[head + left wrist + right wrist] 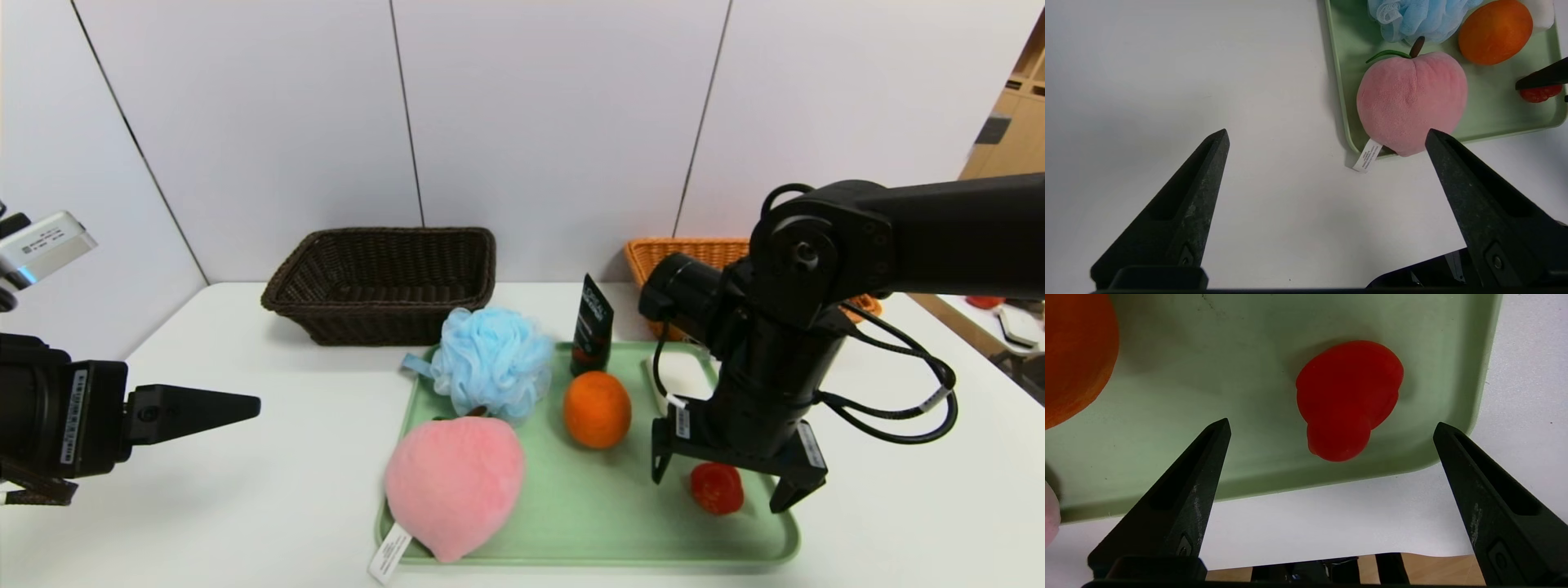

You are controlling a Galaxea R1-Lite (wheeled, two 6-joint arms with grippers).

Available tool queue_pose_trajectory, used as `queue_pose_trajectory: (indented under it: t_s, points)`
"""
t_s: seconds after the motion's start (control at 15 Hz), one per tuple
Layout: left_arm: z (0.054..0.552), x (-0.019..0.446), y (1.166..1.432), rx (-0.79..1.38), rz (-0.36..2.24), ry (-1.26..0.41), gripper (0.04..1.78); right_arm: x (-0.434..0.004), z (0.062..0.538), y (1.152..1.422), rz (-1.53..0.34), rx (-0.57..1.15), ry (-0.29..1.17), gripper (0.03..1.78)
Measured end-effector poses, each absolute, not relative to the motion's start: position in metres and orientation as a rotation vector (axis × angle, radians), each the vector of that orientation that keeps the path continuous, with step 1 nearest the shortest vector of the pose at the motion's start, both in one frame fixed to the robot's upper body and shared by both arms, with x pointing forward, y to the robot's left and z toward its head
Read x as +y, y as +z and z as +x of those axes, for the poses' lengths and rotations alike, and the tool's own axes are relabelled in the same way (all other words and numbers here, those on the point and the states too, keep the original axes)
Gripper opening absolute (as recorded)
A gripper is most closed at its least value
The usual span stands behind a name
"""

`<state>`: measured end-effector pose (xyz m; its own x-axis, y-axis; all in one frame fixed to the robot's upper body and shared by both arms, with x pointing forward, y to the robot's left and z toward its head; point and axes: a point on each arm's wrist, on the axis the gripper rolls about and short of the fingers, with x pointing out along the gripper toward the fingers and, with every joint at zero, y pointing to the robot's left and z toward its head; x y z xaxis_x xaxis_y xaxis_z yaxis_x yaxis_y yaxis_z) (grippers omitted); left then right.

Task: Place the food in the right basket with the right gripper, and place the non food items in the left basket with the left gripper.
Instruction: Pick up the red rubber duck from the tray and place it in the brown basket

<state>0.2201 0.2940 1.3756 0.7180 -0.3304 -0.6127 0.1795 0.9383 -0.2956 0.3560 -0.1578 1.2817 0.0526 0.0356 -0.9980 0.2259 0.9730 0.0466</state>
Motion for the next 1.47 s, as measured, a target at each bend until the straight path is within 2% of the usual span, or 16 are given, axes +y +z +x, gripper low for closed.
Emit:
queue_pose_trajectory:
  t_s: [0.47, 0.67, 0.8, 0.93, 1.27, 1.47]
  points:
    - [0.220, 0.294, 1.372, 0.733, -0.220, -0.284, 1.69, -0.152, 0.366, 1.274, 0.209, 1.524, -0.152, 1.68]
    - [0.221, 0.294, 1.369, 0.742, -0.218, -0.283, 1.69, -0.155, 0.371, 1.270, 0.229, 1.544, -0.153, 1.17]
    - [0.220, 0.294, 1.367, 0.751, -0.217, -0.282, 1.69, -0.160, 0.376, 1.268, 0.259, 1.565, -0.152, 0.92]
    - [0.220, 0.294, 1.364, 0.760, -0.215, -0.282, 1.69, -0.165, 0.378, 1.267, 0.269, 1.569, -0.163, 0.75]
    - [0.220, 0.294, 1.361, 0.772, -0.212, -0.280, 1.69, -0.170, 0.375, 1.270, 0.300, 1.586, -0.151, 0.67]
    - [0.220, 0.294, 1.361, 0.772, -0.213, -0.280, 1.69, -0.175, 0.366, 1.298, 0.370, 1.537, -0.065, 0.66]
